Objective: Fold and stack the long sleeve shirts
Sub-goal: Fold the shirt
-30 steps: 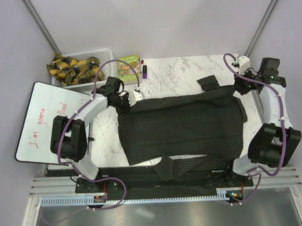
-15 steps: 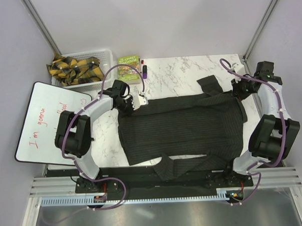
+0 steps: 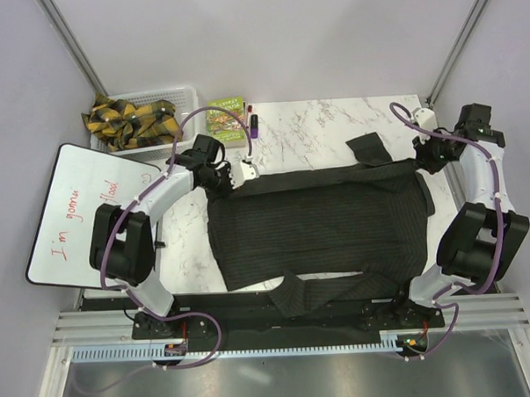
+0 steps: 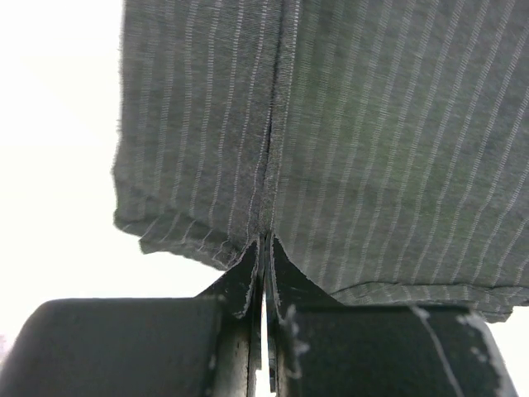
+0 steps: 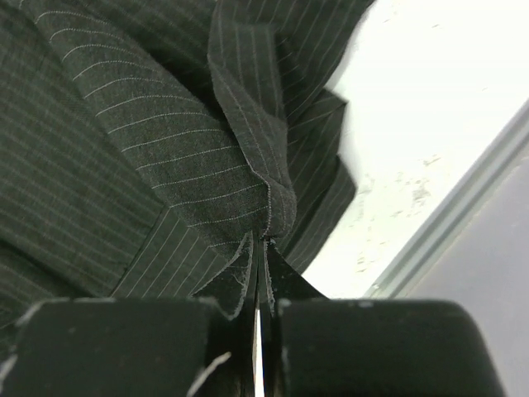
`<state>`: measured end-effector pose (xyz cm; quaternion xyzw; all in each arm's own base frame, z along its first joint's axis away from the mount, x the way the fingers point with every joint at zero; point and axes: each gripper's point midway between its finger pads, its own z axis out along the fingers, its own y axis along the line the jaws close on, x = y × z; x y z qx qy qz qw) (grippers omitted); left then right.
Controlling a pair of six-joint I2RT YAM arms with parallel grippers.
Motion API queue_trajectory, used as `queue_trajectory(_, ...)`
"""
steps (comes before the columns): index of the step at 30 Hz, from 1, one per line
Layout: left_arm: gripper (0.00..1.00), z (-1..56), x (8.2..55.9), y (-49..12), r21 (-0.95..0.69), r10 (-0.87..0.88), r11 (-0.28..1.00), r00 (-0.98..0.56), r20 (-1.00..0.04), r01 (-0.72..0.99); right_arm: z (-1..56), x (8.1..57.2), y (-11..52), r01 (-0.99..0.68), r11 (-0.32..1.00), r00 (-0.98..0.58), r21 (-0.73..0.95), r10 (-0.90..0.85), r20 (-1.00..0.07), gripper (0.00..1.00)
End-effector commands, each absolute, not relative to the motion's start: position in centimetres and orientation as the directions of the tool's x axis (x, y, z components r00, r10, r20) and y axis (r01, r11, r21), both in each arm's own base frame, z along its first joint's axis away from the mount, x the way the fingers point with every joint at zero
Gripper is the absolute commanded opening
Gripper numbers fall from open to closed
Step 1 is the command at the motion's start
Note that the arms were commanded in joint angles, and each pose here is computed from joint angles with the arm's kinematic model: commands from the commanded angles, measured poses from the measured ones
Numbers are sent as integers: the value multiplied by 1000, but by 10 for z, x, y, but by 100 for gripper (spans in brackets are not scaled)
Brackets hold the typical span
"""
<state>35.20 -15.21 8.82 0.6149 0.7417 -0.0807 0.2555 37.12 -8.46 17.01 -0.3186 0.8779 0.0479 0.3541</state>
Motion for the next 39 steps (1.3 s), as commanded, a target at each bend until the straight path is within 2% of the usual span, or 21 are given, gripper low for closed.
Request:
queue_trajectory(1, 2, 61, 322, -151, 92, 888, 208, -149, -435, 974, 160, 358, -78, -648, 752, -531, -120, -559, -636, 0)
queue_trajectory(10, 2, 27, 309, -152, 19, 910, 186, -165, -381, 982, 118, 316, -61, -746, 665, -566, 21, -617, -547, 0)
queue_trajectory(12, 6, 29, 309, -152, 24, 910, 180, -157, -385, 983, 111, 303, -56, -782, 622, -543, 35, -653, -528, 2)
queue_trajectory(13, 11, 31, 308, -152, 29, 909, 178, -154, -387, 984, 108, 296, -53, -797, 603, -535, 44, -669, -516, 5)
queue_trajectory(14, 15, 36, 308, -152, 42, 908, 171, -141, -394, 984, 107, 283, -50, -824, 562, -516, 65, -699, -496, 20)
queue_trajectory(16, 27, 45, 309, -152, 61, 906, 168, -129, -404, 984, 102, 264, -44, -850, 516, -501, 110, -724, -475, 39)
queue_trajectory(18, 34, 59, 308, -154, 79, 899, 158, -111, -425, 984, 105, 245, -39, -871, 468, -481, 151, -747, -459, 66)
queue_trajectory(19, 42, 65, 309, -155, 84, 894, 158, -107, -435, 984, 110, 240, -36, -870, 463, -486, 171, -742, -462, 73)
queue_trajectory(20, 45, 70, 310, -157, 89, 887, 165, -108, -449, 982, 113, 242, -35, -870, 461, -484, 173, -737, -471, 88)
queue_trajectory(21, 46, 76, 311, -159, 89, 879, 171, -111, -463, 981, 125, 255, -32, -864, 478, -485, 156, -709, -513, 92)
queue_trajectory(22, 52, 87, 313, -164, 94, 862, 174, -106, -495, 980, 131, 265, -31, -851, 501, -498, 156, -679, -539, 93)
queue_trajectory(25, 55, 104, 322, -174, 73, 817, 229, -151, -556, 971, 152, 321, -29, -763, 610, -591, 214, -523, -614, 95)
queue_trajectory(26, 61, 107, 323, -177, 66, 808, 235, -157, -568, 970, 158, 351, -35, -746, 630, -595, 214, -488, -639, 95)
queue_trajectory(27, 63, 114, 327, -181, 69, 795, 244, -159, -586, 967, 160, 368, -36, -709, 663, -628, 240, -438, -643, 94)
queue_trajectory(29, 64, 118, 331, -184, 47, 773, 280, -196, -603, 959, 170, 416, -43, -605, 749, -675, 270, -304, -672, 87)
queue_trajectory(30, 69, 125, 336, -188, 51, 757, 295, -200, -622, 954, 171, 435, -40, -564, 781, -685, 269, -261, -680, 83)
queue_trajectory(31, 71, 126, 340, -187, 28, 734, 338, -245, -633, 941, 177, 468, -51, -447, 862, -692, 238, -164, -703, 80)
queue_trajectory(32, 71, 131, 347, -189, 37, 716, 357, -249, -653, 933, 177, 485, -52, -406, 888, -685, 215, -140, -715, 76)
queue_trajectory(35, 78, 147, 366, -190, 39, 640, 447, -288, -712, 894, 175, 528, -41, -318, 943, -644, 95, -141, -752, 74)
queue_trajectory(36, 96, 148, 369, -186, 39, 627, 474, -306, -717, 880, 172, 536, -22, -324, 944, -638, 69, -164, -753, 73)
queue_trajectory(39, 99, 164, 382, -180, 71, 568, 555, -316, -759, 829, 148, 559, -6, -283, 959, -643, -26, -210, -736, 70)
